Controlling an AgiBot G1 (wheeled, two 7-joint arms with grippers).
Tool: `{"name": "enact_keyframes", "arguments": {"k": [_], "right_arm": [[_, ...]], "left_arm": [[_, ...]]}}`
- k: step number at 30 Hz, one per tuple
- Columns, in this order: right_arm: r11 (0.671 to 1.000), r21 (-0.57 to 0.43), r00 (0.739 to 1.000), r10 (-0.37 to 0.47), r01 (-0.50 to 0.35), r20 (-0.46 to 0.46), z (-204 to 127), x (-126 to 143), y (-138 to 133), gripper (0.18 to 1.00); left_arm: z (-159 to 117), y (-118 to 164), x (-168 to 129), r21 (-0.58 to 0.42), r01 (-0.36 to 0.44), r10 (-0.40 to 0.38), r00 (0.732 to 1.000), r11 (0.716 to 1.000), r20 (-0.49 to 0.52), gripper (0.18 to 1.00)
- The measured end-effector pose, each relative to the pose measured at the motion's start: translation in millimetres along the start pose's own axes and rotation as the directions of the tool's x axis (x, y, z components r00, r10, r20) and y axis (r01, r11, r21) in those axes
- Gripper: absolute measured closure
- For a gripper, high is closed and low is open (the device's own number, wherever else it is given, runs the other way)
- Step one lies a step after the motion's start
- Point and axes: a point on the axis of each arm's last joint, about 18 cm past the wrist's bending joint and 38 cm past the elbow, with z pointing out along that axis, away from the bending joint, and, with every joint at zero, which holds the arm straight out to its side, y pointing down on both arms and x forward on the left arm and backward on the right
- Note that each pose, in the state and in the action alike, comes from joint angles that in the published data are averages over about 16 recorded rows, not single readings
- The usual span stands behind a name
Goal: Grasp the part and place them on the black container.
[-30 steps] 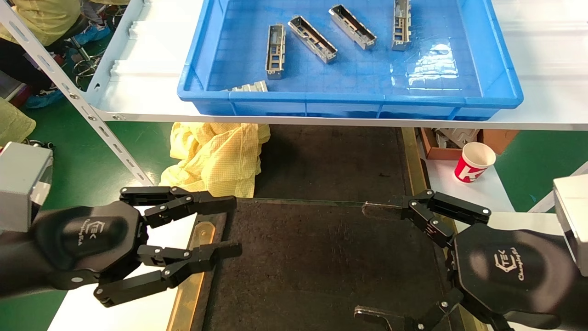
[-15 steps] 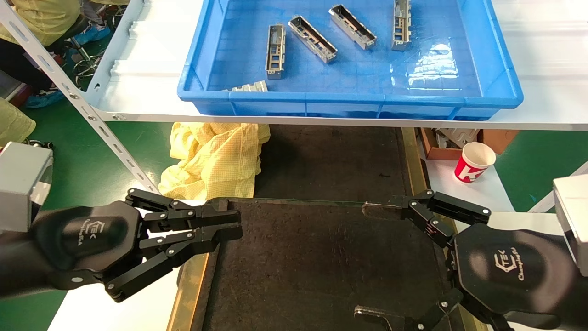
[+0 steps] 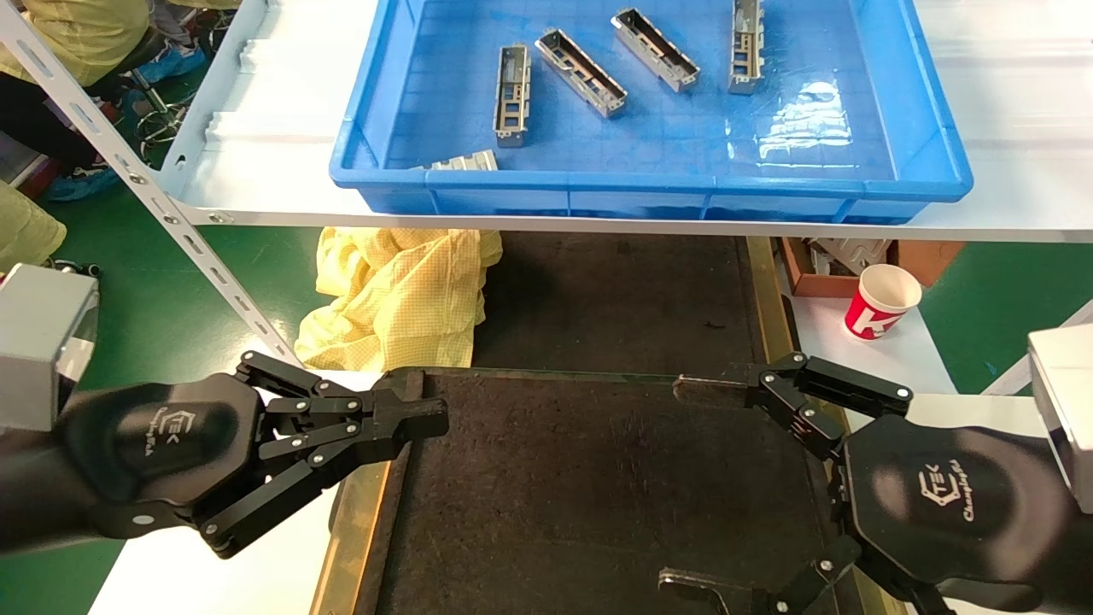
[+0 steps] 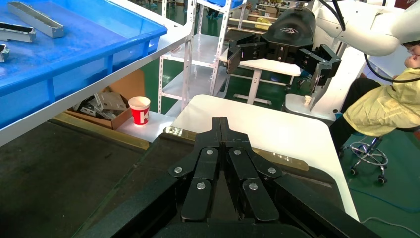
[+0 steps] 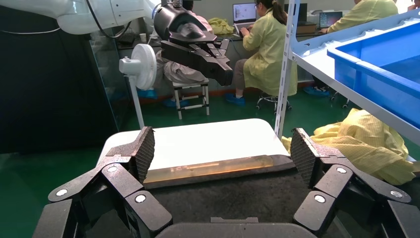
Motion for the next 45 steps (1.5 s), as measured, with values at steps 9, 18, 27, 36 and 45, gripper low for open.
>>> {"name": "enact_keyframes", "arguments": {"k": [9,18,27,36,45], "right_arm": [[1.0,0.0,1.0,0.0,0.0,0.0,0.0,0.0,0.0,0.178],[1.0,-0.004,1.0,-0.016,0.016,-0.002,0.2,1.8,-3.9,0.178],[0.996,-0.011,0.995,-0.087,0.087,-0.054,0.4,23.8,-36.5,0.178],[0.993,-0.004,0.971,-0.117,0.119,-0.207,-6.5,77.2,-78.8,0.178],[0.997,-0.015,0.92,-0.075,0.075,-0.384,-13.2,148.6,-92.7,0.178]], "left_arm": [[0.0,0.0,0.0,0.0,0.0,0.0,1.0,1.0,0.0,0.993],[0.0,0.0,0.0,0.0,0.0,0.0,1.0,1.0,0.0,0.988],[0.0,0.0,0.0,0.0,0.0,0.0,1.0,1.0,0.0,0.945],[0.0,0.0,0.0,0.0,0.0,0.0,1.0,1.0,0.0,0.828],[0.0,0.0,0.0,0.0,0.0,0.0,1.0,1.0,0.0,0.628]]}}
